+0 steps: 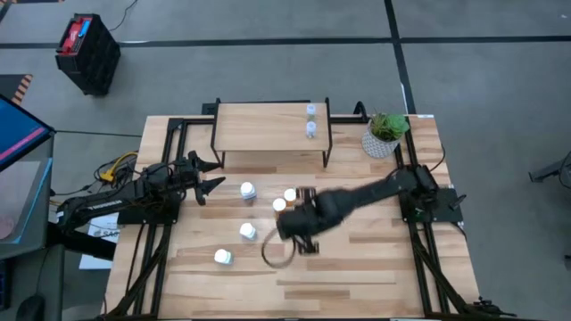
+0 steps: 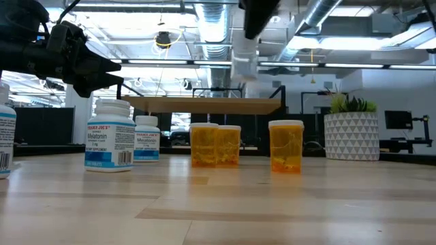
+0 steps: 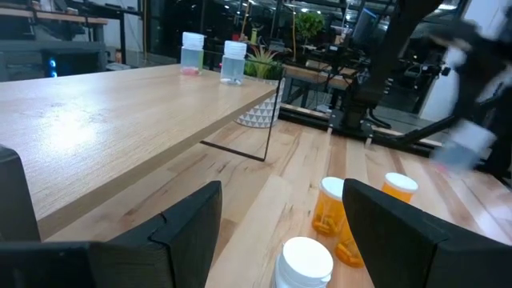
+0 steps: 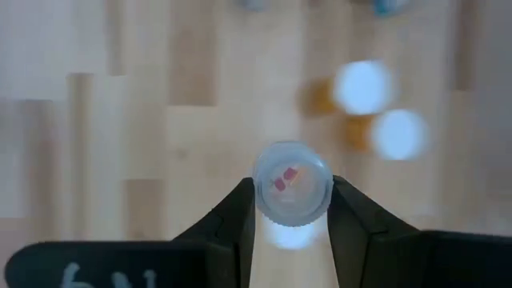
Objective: Pick and place medicine bottles onto shelf by color
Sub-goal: Put the transparent pill bottle on the shelf aligned with the other transparent pill bottles
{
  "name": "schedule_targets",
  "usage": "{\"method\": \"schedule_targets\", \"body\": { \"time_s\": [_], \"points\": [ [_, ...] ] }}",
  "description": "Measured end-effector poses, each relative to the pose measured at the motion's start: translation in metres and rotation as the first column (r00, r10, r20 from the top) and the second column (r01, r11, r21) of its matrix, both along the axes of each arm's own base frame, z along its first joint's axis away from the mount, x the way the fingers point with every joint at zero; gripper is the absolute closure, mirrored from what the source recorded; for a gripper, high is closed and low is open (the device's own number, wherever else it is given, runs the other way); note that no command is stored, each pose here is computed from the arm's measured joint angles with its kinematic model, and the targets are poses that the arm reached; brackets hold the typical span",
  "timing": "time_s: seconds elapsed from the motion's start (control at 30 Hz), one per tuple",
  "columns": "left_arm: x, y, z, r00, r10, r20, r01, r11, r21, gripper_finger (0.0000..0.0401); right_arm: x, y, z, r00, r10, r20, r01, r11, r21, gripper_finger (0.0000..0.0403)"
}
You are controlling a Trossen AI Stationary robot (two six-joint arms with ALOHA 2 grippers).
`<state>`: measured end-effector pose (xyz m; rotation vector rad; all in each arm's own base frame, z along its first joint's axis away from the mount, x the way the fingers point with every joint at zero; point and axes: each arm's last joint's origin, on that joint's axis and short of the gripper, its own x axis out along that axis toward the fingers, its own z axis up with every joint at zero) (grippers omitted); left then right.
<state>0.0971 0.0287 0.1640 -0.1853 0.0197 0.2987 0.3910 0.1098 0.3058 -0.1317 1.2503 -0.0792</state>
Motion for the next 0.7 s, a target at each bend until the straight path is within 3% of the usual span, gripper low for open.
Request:
{"method": "schedule_targets", "body": {
  "time_s": [0.3,0.7],
  "points": [
    [0.000,0.000,0.000,1.000,0.000,-0.001,0.000,1.000,0.001,0.0153,-0.001,-0.101,0.053,0.998,-0.067,-0.005,0.066,0.996,-0.059,0.0276],
    [0.000,0.000,0.000,1.000,0.000,-0.003,0.000,1.000,0.011,0.0153,-0.024,-0.212,0.058,0.966,-0.243,-0.087,0.241,0.970,-0.034,0.0275]
  ]
}}
